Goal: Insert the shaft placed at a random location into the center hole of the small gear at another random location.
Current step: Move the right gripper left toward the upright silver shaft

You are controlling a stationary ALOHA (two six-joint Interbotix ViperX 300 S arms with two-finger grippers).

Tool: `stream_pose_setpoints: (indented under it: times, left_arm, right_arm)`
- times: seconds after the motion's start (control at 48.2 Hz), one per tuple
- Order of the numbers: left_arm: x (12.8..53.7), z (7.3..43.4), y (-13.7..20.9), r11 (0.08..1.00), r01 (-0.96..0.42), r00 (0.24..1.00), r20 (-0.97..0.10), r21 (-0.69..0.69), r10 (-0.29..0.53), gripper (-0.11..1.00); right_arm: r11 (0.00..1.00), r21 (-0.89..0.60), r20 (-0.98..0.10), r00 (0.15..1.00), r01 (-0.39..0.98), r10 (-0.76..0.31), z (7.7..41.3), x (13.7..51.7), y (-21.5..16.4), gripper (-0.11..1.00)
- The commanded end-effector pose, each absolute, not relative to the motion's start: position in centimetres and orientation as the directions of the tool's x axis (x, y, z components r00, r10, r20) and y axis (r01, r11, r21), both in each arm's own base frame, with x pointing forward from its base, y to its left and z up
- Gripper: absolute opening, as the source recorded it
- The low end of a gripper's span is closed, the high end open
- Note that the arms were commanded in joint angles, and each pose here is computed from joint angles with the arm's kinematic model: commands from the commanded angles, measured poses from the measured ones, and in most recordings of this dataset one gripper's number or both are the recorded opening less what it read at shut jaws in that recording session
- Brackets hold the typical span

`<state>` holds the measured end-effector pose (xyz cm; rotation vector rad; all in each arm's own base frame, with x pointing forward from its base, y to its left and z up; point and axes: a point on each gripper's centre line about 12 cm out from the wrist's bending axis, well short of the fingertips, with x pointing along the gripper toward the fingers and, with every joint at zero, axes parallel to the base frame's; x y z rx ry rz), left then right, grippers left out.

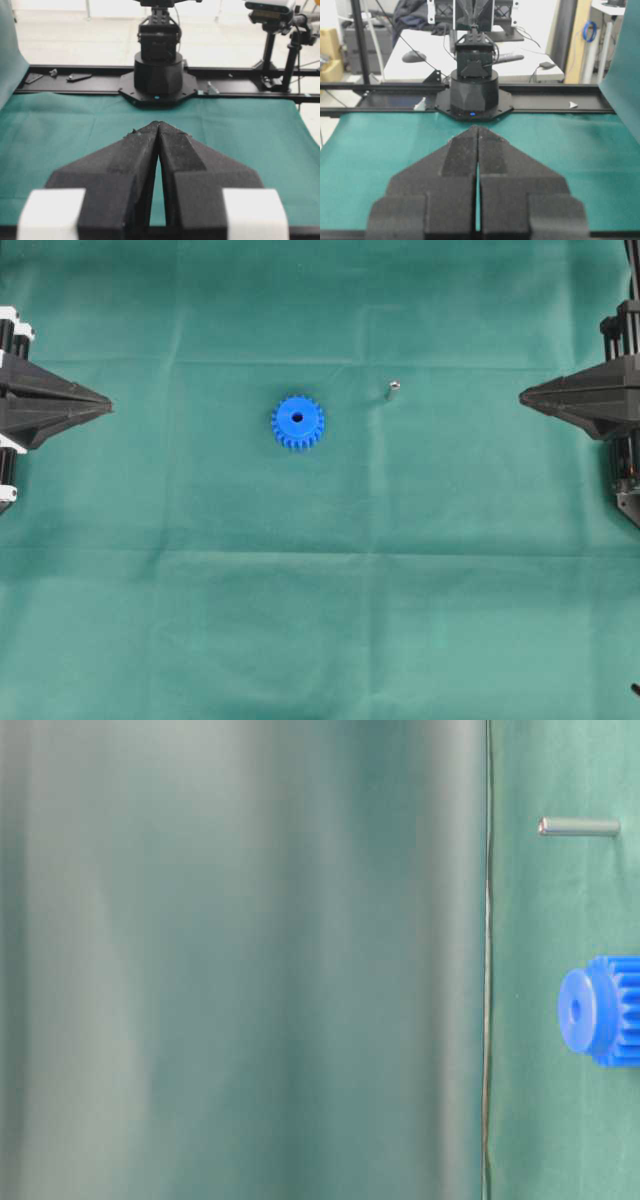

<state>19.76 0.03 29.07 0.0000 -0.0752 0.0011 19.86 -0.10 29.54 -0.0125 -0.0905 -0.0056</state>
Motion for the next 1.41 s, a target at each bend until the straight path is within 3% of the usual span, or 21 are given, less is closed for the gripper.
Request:
stream_pose_setpoints:
  times: [0.0, 0.166, 0.477, 0.58, 0.746, 0.829, 0.912, 1.389]
  left_arm:
    - [20.0, 30.5, 0.0, 1.000, 0.000, 0.995, 0.101, 0.011, -0.001, 0.00]
    - [20.1, 30.3, 0.0, 1.000, 0.000, 0.997, 0.077, 0.009, -0.001, 0.00]
    - [20.1, 30.2, 0.1, 1.000, -0.002, 0.998, 0.069, 0.007, 0.001, 0.00]
    - [20.1, 30.2, 0.0, 1.000, -0.001, 0.998, 0.069, 0.009, 0.001, 0.00]
    - [20.1, 30.2, 0.0, 1.000, 0.000, 0.998, 0.069, 0.009, -0.001, 0.00]
    - [20.1, 30.1, 0.0, 1.000, 0.000, 0.998, 0.066, 0.009, -0.001, 0.00]
    - [20.0, 30.1, 0.0, 1.000, 0.000, 0.998, 0.067, 0.007, 0.000, 0.00]
    - [20.2, 29.6, 0.0, 1.000, 0.000, 0.999, 0.041, 0.009, -0.001, 0.00]
  right_arm:
    - [1.000, -0.008, 0.101, 0.995, 0.017, -0.016, 30.2, 20.1, -0.3, 0.01]
    - [0.999, -0.003, 0.071, 0.996, 0.051, -0.051, 29.6, 20.8, -1.1, 0.01]
    - [0.990, -0.006, -0.081, 0.987, 0.141, -0.141, 25.1, 23.9, -3.4, 0.03]
    - [0.987, -0.008, -0.132, 0.978, 0.163, -0.163, 23.1, 25.3, -4.2, 0.22]
    - [0.978, -0.028, -0.224, 0.952, 0.208, -0.209, 19.0, 26.9, -5.9, 0.72]
    - [0.975, -0.037, -0.253, 0.942, 0.219, -0.221, 17.2, 27.7, -6.5, 0.89]
    - [0.972, -0.039, -0.268, 0.934, 0.233, -0.235, 15.8, 28.3, -7.0, 0.84]
    - [0.957, -0.035, -0.380, 0.882, 0.288, -0.280, 9.8, 30.3, -9.1, 0.86]
